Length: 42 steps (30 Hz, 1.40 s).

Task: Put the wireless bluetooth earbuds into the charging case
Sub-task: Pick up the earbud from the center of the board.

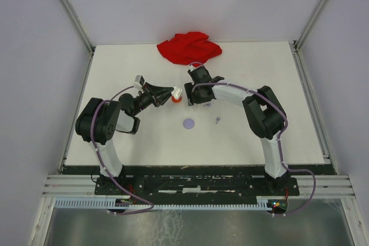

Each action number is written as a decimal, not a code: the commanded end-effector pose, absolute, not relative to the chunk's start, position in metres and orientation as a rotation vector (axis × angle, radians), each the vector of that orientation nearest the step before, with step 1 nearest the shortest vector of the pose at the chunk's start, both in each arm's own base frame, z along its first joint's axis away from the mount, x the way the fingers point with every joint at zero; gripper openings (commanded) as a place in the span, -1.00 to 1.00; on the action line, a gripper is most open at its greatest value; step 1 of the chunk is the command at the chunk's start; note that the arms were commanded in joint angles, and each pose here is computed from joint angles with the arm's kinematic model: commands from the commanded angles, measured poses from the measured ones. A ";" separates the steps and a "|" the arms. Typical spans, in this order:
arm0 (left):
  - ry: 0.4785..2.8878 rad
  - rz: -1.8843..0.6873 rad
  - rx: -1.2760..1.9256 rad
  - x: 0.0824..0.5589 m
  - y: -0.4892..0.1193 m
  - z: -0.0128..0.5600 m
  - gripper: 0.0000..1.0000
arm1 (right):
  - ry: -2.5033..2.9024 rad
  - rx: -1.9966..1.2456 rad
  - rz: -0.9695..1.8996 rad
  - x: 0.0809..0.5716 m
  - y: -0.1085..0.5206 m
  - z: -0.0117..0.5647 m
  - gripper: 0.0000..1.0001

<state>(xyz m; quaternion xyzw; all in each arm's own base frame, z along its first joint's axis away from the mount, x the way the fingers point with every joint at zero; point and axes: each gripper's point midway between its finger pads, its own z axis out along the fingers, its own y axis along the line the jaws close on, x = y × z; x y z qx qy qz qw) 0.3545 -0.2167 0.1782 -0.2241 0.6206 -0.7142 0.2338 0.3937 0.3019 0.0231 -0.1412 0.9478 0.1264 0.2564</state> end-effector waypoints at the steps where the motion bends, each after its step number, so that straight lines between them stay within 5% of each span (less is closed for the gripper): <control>1: 1.628 -2.015 -0.555 0.347 -0.213 0.201 -0.94 | 2.534 -0.388 0.393 0.403 0.315 0.035 0.28; 42: 1.603 -1.990 -0.583 0.347 -0.196 0.202 -0.94 | 2.562 -0.407 0.328 0.403 0.319 0.028 -0.33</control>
